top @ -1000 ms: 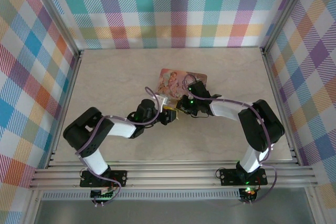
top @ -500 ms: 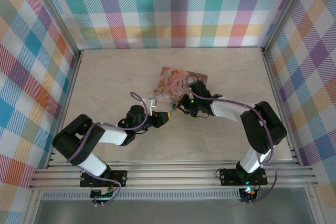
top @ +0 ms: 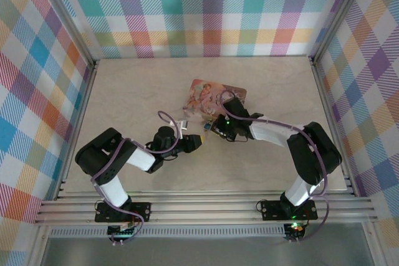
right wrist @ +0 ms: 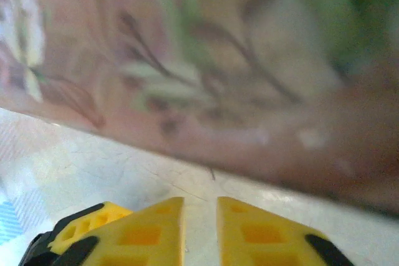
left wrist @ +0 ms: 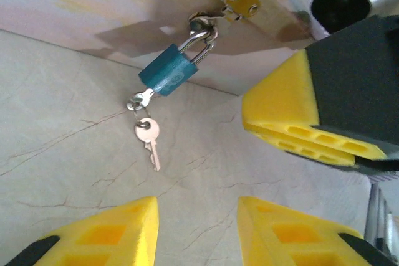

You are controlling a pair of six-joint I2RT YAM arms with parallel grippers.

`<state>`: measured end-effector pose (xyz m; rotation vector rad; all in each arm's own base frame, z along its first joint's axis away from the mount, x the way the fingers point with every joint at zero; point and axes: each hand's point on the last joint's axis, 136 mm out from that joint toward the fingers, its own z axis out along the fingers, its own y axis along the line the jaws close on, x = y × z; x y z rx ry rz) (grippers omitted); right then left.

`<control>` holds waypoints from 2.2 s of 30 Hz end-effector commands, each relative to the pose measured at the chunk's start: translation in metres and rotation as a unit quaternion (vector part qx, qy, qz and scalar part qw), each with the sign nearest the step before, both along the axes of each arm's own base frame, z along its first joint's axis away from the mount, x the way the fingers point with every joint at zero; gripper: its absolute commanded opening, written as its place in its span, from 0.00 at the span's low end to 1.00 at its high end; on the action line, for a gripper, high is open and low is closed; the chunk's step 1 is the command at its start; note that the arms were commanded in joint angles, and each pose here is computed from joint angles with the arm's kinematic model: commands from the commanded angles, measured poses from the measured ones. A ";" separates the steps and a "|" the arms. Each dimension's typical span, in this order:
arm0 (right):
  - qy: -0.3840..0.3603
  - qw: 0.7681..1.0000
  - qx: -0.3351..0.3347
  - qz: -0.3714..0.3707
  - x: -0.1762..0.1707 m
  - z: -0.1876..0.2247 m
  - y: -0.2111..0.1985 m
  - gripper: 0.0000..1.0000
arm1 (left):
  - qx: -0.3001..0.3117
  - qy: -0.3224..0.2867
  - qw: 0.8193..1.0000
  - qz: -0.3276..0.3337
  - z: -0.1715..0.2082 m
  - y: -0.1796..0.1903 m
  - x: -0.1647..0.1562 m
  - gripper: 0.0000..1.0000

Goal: Unlock the padlock with the key

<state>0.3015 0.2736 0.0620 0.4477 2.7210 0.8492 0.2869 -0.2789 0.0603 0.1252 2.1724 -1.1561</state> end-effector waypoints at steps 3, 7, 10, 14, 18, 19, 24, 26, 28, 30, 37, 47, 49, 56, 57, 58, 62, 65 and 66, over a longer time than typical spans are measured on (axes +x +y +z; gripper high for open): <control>-0.044 0.996 -0.080 -0.009 -0.005 -0.007 -0.008 0.51 | 0.029 -0.016 0.999 -0.002 0.009 0.006 0.005 0.37; -0.064 0.993 -0.101 -0.015 0.000 -0.013 -0.001 0.58 | 0.035 -0.016 0.999 -0.005 0.010 0.010 0.003 0.37; -0.076 0.991 -0.110 -0.014 0.005 -0.014 0.007 0.59 | 0.041 -0.019 0.999 -0.003 0.012 0.016 0.001 0.37; -0.086 0.988 -0.127 -0.015 0.014 -0.013 0.014 0.59 | 0.049 -0.022 0.999 -0.002 0.015 0.025 -0.002 0.37; -0.096 0.986 -0.137 -0.017 0.020 -0.010 0.021 0.59 | 0.058 -0.027 0.998 0.001 0.019 0.033 -0.004 0.37; -0.098 0.985 -0.141 -0.017 0.021 -0.009 0.022 0.59 | 0.059 -0.029 0.998 0.002 0.019 0.035 -0.004 0.37; -0.102 0.981 -0.166 -0.025 0.029 -0.010 0.026 0.59 | 0.062 -0.034 0.998 0.003 0.023 0.041 -0.006 0.37; -0.100 0.979 -0.173 -0.031 0.032 -0.012 0.027 0.59 | 0.061 -0.035 0.998 0.002 0.024 0.042 -0.006 0.37; -0.100 0.978 -0.177 -0.036 0.034 -0.014 0.028 0.59 | 0.059 -0.035 0.998 0.000 0.025 0.043 -0.006 0.37; -0.100 0.977 -0.182 -0.040 0.036 -0.016 0.027 0.58 | 0.058 -0.035 0.998 -0.001 0.026 0.043 -0.006 0.37; -0.118 0.975 -0.185 -0.046 0.041 -0.021 0.027 0.55 | 0.059 -0.035 0.998 -0.005 0.024 0.045 -0.011 0.37; -0.140 0.971 -0.190 -0.042 0.051 -0.023 0.034 0.52 | 0.065 -0.031 0.997 -0.007 0.018 0.051 -0.018 0.37; -0.138 0.971 -0.192 -0.043 0.052 -0.025 0.034 0.51 | 0.066 -0.031 0.997 -0.005 0.017 0.052 -0.019 0.37; -0.138 0.969 -0.199 -0.043 0.051 -0.027 0.032 0.44 | 0.074 -0.030 0.997 -0.004 0.015 0.056 -0.023 0.37; -0.139 0.969 -0.201 -0.042 0.051 -0.026 0.031 0.42 | 0.074 -0.031 0.997 -0.004 0.016 0.056 -0.022 0.37; -0.141 0.968 -0.201 -0.042 0.052 -0.024 0.031 0.42 | 0.076 -0.031 0.997 -0.004 0.015 0.057 -0.023 0.37; -0.149 0.966 -0.206 -0.039 0.053 -0.016 0.028 0.42 | 0.081 -0.030 0.996 -0.002 0.014 0.059 -0.024 0.37; -0.152 0.966 -0.207 -0.036 0.054 -0.012 0.028 0.44 | 0.081 -0.030 0.996 -0.003 0.014 0.059 -0.024 0.37; -0.152 0.966 -0.208 -0.035 0.054 -0.012 0.028 0.44 | 0.081 -0.030 0.996 -0.003 0.014 0.059 -0.024 0.37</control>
